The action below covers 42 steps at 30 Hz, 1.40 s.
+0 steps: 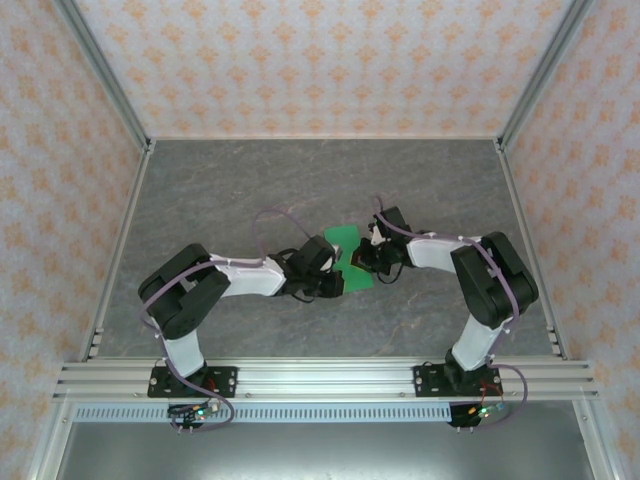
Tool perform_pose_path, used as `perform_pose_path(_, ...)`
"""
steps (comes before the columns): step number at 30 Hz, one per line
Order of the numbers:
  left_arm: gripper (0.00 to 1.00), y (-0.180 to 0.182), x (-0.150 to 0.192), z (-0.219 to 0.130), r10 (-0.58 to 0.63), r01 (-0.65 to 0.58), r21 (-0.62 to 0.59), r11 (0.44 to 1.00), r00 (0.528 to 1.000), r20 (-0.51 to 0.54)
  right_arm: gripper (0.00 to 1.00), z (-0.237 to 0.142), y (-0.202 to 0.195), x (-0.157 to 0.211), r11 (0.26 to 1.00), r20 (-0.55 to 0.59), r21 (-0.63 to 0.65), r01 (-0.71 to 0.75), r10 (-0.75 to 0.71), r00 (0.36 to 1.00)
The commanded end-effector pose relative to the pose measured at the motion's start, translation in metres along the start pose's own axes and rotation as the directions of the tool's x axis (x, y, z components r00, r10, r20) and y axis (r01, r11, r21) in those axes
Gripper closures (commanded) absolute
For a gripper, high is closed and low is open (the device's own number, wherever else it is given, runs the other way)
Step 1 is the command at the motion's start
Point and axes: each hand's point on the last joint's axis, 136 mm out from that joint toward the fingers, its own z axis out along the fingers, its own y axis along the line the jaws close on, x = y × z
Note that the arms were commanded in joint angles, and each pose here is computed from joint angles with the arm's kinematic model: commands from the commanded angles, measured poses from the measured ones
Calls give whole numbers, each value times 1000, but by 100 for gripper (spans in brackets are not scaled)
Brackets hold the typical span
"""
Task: Fold a paper plane with a square sheet of paper (fold left side to right side)
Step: Fold the triangle a second time at the center of the table.
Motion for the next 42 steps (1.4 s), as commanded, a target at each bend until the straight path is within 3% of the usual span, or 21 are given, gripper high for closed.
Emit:
perform_pose_path(1, 92, 35, 53, -2, -34, 14, -128, 992, 988, -152, 98, 5, -24, 1, 994, 1, 108, -11, 11, 1000)
perform_pose_path(9, 92, 33, 50, -13, -27, 10, -130, 991, 991, -130, 98, 4, -24, 2, 994, -3, 109, -8, 9, 1000)
perform_pose_path(18, 92, 9, 16, -35, -15, 13, -54, 998, 999, -42, 98, 1, -18, 1, 996, 1, 89, -3, 2, 1000)
perform_pose_path(30, 92, -14, -19, -3, 6, -7, -13, 1000, 999, -36, 97, 1, -20, 3, 995, -7, 95, -1, 2, 1000)
perform_pose_path(42, 92, 23, 17, 1, -35, 24, -105, 994, 994, -107, 97, -1, -22, 4, 994, -8, 107, 4, -4, 1000)
